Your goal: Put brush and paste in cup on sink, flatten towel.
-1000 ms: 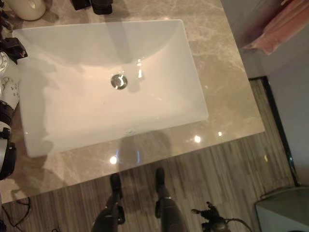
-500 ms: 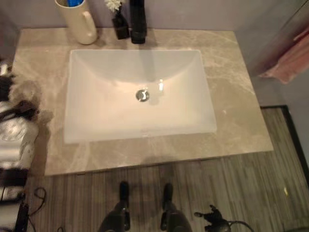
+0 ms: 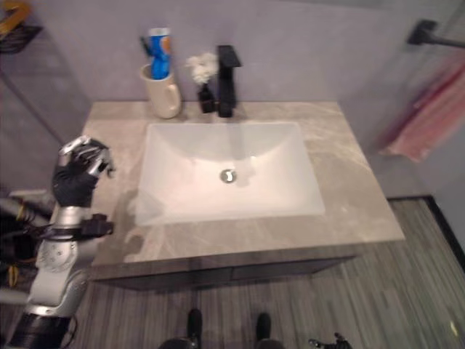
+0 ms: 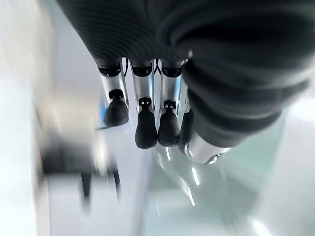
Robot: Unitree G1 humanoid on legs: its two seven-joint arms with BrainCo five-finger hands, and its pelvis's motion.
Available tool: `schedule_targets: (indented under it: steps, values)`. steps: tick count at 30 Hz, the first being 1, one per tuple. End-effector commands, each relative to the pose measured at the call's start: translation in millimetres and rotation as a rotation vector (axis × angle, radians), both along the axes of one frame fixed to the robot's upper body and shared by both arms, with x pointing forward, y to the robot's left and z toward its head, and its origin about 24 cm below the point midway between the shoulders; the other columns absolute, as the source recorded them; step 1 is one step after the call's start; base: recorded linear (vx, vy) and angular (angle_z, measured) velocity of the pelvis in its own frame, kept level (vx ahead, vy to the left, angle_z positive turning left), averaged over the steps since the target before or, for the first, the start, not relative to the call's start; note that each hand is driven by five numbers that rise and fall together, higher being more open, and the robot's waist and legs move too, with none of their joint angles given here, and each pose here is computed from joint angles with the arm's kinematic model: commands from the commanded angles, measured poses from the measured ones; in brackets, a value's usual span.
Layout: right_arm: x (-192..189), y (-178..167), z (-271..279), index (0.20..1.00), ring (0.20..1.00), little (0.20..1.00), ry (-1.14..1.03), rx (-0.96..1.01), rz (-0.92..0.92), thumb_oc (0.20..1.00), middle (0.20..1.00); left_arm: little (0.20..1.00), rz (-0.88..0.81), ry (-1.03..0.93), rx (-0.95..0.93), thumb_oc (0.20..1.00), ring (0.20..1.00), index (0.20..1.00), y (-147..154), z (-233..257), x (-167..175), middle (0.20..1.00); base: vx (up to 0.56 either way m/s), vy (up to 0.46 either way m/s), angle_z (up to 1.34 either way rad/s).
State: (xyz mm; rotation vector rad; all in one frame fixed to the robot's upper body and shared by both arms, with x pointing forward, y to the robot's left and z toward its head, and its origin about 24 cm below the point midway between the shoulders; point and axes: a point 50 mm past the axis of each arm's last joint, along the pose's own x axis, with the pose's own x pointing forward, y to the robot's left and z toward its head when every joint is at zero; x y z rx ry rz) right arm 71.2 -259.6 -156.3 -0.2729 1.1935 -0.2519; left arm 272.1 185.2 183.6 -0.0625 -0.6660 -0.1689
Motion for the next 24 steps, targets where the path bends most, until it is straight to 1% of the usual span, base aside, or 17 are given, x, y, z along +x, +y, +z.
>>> schedule_targets:
  steps: [1,3,5,9,11,13,15,16,17,20,21,22,23,24]
  values:
    - [-26.8,-13.8,-0.5,1.0,1.0,1.0,0.116,-0.072,0.056,1.0,1.0,0.2,-0.118,-0.157,0.04,0.2,0.2,0.2,-24.3,32.5,0.6,0.2,-0.19,0.132,-1.24]
    - [-28.5,-13.6,-0.5,1.0,1.0,1.0,0.123,-0.087,0.075,1.0,1.0,0.2,-0.153,-0.141,0.066,0.2,0.2,0.2,-37.3,29.2,4.5,0.2,-0.12,0.086,-1.27]
    - [-22.3,-15.7,1.2,1.0,1.0,1.0,0.098,-0.101,0.069,1.0,1.0,0.2,-0.163,-0.116,0.071,0.2,0.2,0.2,-40.8,23.5,5.5,0.2,-0.16,0.027,-1.33]
    - [-4.8,-20.2,7.0,1.0,1.0,1.0,0.029,-0.132,0.097,1.0,1.0,0.2,-0.163,-0.072,0.077,0.2,0.2,0.2,-33.9,12.9,1.7,0.2,-0.15,-0.074,-1.63]
    - [20.7,-22.0,15.9,1.0,1.0,1.0,-0.055,-0.176,0.18,1.0,1.0,0.2,-0.137,0.008,0.064,0.2,0.2,0.2,-28.2,-6.4,2.9,0.2,-0.16,-0.278,-1.48]
    - [24.0,-21.4,18.3,1.0,1.0,1.0,-0.08,-0.181,0.203,1.0,1.0,0.2,-0.124,0.035,0.058,0.2,0.2,0.2,-26.2,-13.0,3.2,0.2,-0.06,-0.259,-1.23]
    - [34.1,-25.5,28.4,1.0,1.0,1.0,-0.148,-0.224,0.27,1.0,1.0,0.2,-0.083,0.094,0.052,0.2,0.2,0.2,-24.4,-28.5,6.7,0.2,-0.07,-0.439,-0.89]
    - [43.6,-32.6,37.8,1.0,1.0,1.0,-0.19,-0.263,0.316,1.0,1.0,0.2,-0.044,0.158,0.061,0.2,0.2,0.2,-22.7,-45.8,8.4,0.2,-0.07,-0.366,-1.1]
    - [48.4,-35.8,41.4,1.0,1.0,1.0,-0.207,-0.267,0.325,1.0,1.0,0.2,-0.001,0.184,0.096,0.2,0.2,0.2,-19.3,-53.8,8.9,0.2,-0.13,-0.359,-1.16]
    - [64.9,-38.4,46.0,1.0,1.0,1.0,-0.218,-0.285,0.378,1.0,1.0,0.2,0.059,0.335,0.113,0.2,0.2,0.2,-5.1,-89.5,7.0,0.2,-0.02,-0.176,-1.49]
    - [67.8,-37.8,47.1,1.0,1.0,1.0,-0.224,-0.284,0.389,1.0,1.0,0.322,0.069,0.409,0.09,0.322,0.322,0.322,1.5,-104.8,5.0,0.322,0.05,-0.136,-1.56]
    - [67.2,-40.2,47.5,1.0,1.0,1.0,-0.22,-0.288,0.384,1.0,1.0,0.504,0.084,0.451,0.071,0.504,0.504,0.504,6.5,-114.2,2.9,0.504,0.06,-0.119,-1.34]
    - [69.1,-40.7,48.1,1.0,1.0,1.0,-0.226,-0.286,0.372,1.0,1.0,0.765,0.109,0.495,0.089,0.765,0.765,0.765,9.2,-124.6,1.2,0.765,0.07,-0.078,-1.13]
    - [72.6,-40.5,49.5,1.0,1.0,1.0,-0.241,-0.283,0.361,1.0,1.0,1.0,0.115,0.567,0.098,1.0,1.0,1.0,11.8,-140.3,-3.7,1.0,0.07,-0.039,-0.76]
